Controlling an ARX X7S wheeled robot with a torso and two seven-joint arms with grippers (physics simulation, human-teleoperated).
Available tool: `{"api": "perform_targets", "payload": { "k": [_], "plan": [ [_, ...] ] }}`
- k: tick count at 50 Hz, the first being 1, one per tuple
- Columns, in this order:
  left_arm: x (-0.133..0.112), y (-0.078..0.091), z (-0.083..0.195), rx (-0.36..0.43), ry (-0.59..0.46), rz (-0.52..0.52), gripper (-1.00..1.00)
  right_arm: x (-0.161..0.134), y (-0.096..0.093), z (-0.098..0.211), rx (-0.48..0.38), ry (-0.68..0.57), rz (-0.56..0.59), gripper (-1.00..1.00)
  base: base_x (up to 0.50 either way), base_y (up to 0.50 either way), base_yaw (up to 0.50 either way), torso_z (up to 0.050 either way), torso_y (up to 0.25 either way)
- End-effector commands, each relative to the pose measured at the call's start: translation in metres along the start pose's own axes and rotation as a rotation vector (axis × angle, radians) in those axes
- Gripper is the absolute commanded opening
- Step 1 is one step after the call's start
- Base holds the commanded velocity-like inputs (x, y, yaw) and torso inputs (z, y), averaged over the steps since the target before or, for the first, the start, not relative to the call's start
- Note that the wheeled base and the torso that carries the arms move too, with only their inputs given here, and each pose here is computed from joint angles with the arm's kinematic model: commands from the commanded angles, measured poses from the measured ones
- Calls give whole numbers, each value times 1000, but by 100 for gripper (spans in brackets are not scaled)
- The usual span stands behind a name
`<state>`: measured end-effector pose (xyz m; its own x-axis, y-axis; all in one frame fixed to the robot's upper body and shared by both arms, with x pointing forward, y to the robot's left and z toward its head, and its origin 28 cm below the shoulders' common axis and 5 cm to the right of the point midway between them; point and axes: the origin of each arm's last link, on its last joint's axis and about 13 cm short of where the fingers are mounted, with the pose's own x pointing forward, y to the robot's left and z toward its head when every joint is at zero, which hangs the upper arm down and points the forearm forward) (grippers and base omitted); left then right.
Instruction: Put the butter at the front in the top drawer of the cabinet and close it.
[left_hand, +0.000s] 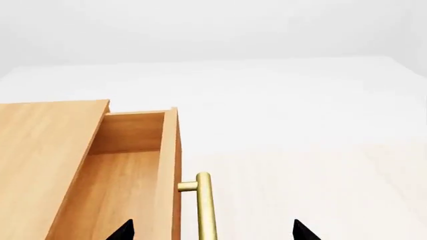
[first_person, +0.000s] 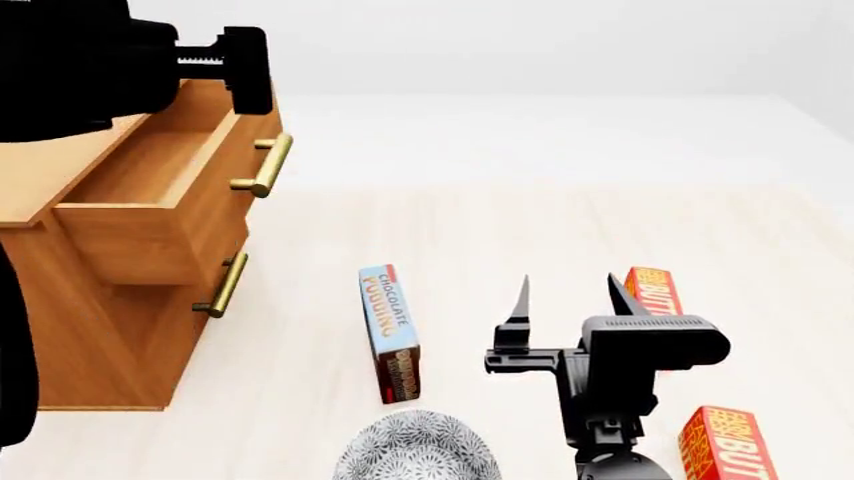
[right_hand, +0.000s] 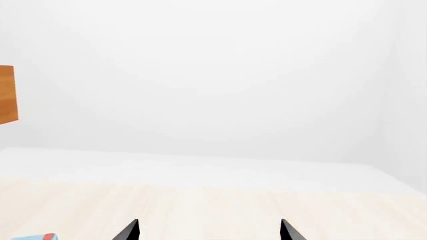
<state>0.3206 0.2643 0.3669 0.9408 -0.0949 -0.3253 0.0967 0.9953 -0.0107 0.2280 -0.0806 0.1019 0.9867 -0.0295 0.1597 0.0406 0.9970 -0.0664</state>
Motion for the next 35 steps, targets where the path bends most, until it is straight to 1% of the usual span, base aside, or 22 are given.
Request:
{"api": "perform_targets", "payload": {
  "k": [1,4,8,14,17,26,35],
  "plan": [
    [7,6,6,-6,102,-6,100,1,1,0,0,1,-2,100,0,0,0,0,0],
    [9,7,7,-13,128,-16,100,2,1,0,1,2,-1,100,0,0,0,0,0],
    [12,7,8,-2,151,-15,100,1,1,-1,1,5,1,100,0,0,0,0,0],
    [14,9,12,-28,188,-36,100,2,1,-1,1,6,2,100,0,0,0,0,0],
    [15,8,11,-23,209,-44,100,2,1,-1,1,6,2,100,0,0,0,0,0],
    [18,12,7,-26,258,-31,100,1,1,-1,1,5,1,100,0,0,0,0,0],
    [22,18,1,-51,283,-7,100,1,1,-1,0,5,2,100,0,0,0,0,0]
  ]
}}
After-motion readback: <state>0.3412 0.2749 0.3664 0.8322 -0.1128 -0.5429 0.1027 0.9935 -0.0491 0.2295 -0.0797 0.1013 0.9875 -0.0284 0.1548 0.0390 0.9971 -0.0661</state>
